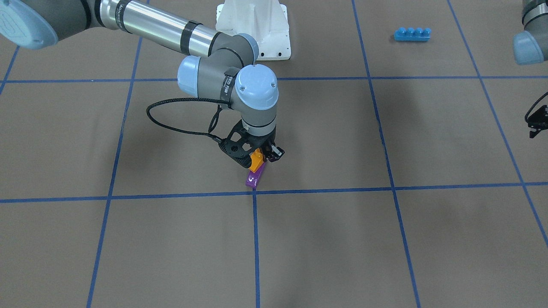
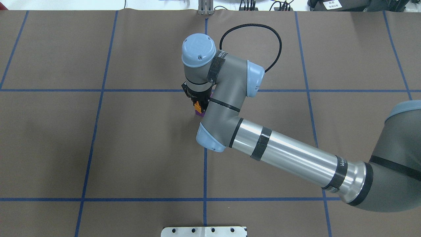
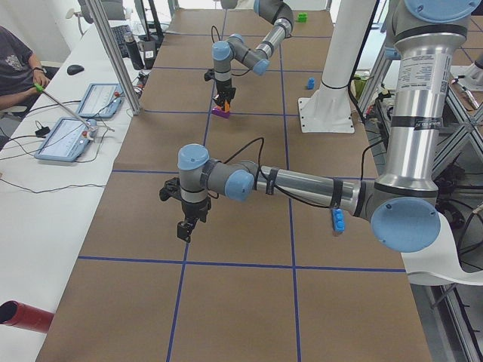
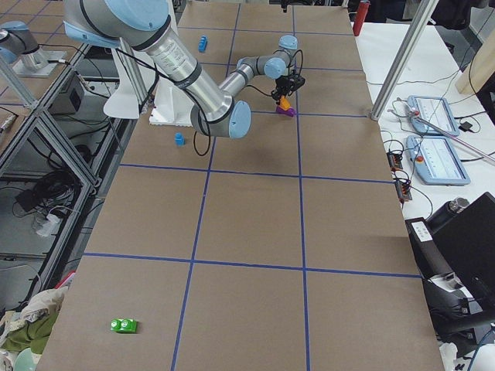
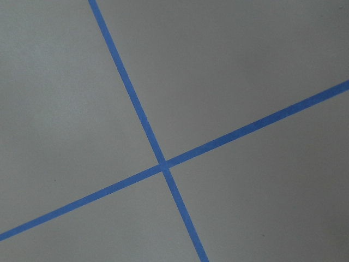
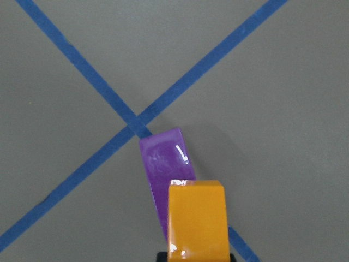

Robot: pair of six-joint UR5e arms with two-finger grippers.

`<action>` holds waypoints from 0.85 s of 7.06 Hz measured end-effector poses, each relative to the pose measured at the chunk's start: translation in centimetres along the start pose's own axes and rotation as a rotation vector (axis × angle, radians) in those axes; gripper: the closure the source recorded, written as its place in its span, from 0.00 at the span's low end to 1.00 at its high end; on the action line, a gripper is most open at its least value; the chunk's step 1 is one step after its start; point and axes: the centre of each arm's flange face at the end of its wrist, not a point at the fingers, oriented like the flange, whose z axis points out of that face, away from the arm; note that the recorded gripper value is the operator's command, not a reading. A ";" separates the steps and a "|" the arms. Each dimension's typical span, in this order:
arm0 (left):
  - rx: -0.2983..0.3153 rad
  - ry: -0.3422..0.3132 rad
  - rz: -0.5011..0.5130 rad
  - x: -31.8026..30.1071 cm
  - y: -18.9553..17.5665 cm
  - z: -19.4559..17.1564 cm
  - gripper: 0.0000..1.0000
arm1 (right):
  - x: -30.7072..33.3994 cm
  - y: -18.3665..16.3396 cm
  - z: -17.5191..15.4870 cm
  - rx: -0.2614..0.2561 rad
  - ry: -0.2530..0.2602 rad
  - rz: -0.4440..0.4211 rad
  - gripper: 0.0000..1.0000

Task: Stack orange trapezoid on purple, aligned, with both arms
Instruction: 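Align and lower the orange block onto the purple block with the right gripper, then open the right gripper and withdraw it away from the stack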

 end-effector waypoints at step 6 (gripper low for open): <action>0.001 0.000 0.002 0.1 -0.2 0.0 0.00 | -0.6 0.2 -1.9 0.007 -0.082 -0.040 0.00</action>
